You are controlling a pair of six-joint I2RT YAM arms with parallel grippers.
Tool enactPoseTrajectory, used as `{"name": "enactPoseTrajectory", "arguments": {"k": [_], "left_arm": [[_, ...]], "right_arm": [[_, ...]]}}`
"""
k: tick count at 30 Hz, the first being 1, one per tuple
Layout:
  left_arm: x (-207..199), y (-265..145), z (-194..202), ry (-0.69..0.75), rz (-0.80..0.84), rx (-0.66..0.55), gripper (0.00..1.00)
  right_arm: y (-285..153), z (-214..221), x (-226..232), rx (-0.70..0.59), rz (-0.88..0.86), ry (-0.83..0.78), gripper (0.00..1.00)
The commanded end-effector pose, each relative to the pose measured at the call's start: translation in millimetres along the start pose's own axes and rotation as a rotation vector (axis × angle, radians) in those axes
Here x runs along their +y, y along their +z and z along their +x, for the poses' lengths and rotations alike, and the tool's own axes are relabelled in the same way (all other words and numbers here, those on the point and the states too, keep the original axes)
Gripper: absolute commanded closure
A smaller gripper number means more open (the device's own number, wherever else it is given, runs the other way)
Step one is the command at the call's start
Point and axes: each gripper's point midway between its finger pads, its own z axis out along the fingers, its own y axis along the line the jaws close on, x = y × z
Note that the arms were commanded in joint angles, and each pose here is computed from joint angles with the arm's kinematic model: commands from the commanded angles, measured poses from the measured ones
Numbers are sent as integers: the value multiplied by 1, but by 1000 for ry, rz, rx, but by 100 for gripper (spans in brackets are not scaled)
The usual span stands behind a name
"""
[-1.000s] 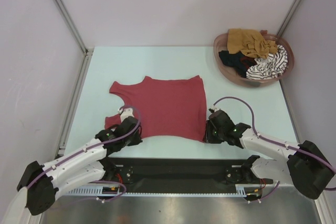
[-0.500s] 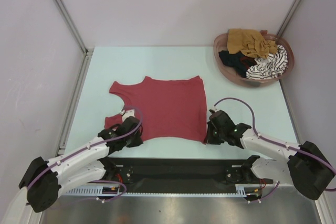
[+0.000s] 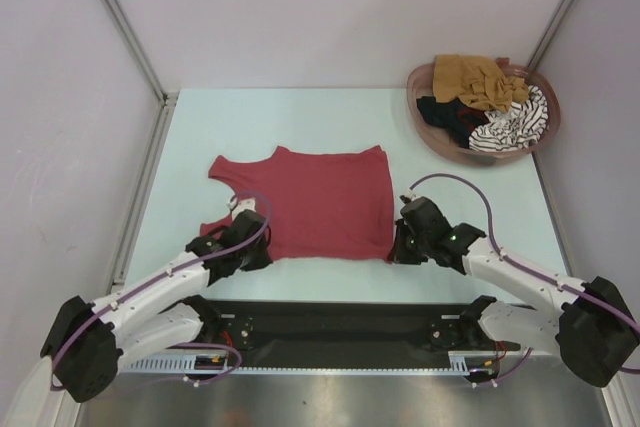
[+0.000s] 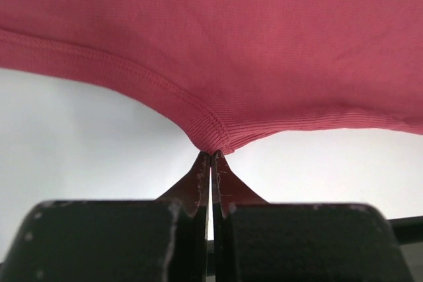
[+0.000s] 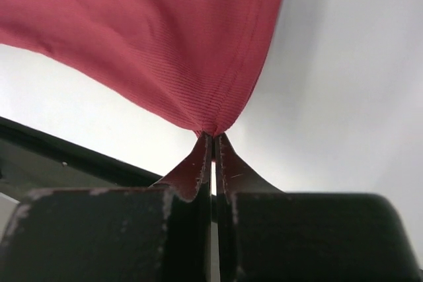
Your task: Fold and stack the tank tops
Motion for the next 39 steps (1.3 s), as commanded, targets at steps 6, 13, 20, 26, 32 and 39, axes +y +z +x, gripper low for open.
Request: {"name": "enactPoseTrajectory", "arguments": {"k": [6, 13, 20, 26, 32, 39], "left_arm": [[-10, -8, -41, -23, 63, -79, 100], [-13, -12, -72, 13, 36, -118, 100], [-15, -8, -103, 15, 9, -146, 100], [-15, 5, -116, 11, -12, -142, 100], [-13, 15, -131, 13, -35, -144, 100], [-8, 31, -143, 10, -64, -119, 100]], "right_arm": [[-10, -40, 5, -55, -7, -17, 100], [-7, -67, 5, -79, -7, -21, 100], [0, -93, 1, -113, 6, -3, 100], [10, -112, -3, -131, 19, 13, 100], [21, -127, -5, -134, 31, 18, 100], [34, -152, -5, -137, 37, 29, 100]]}}
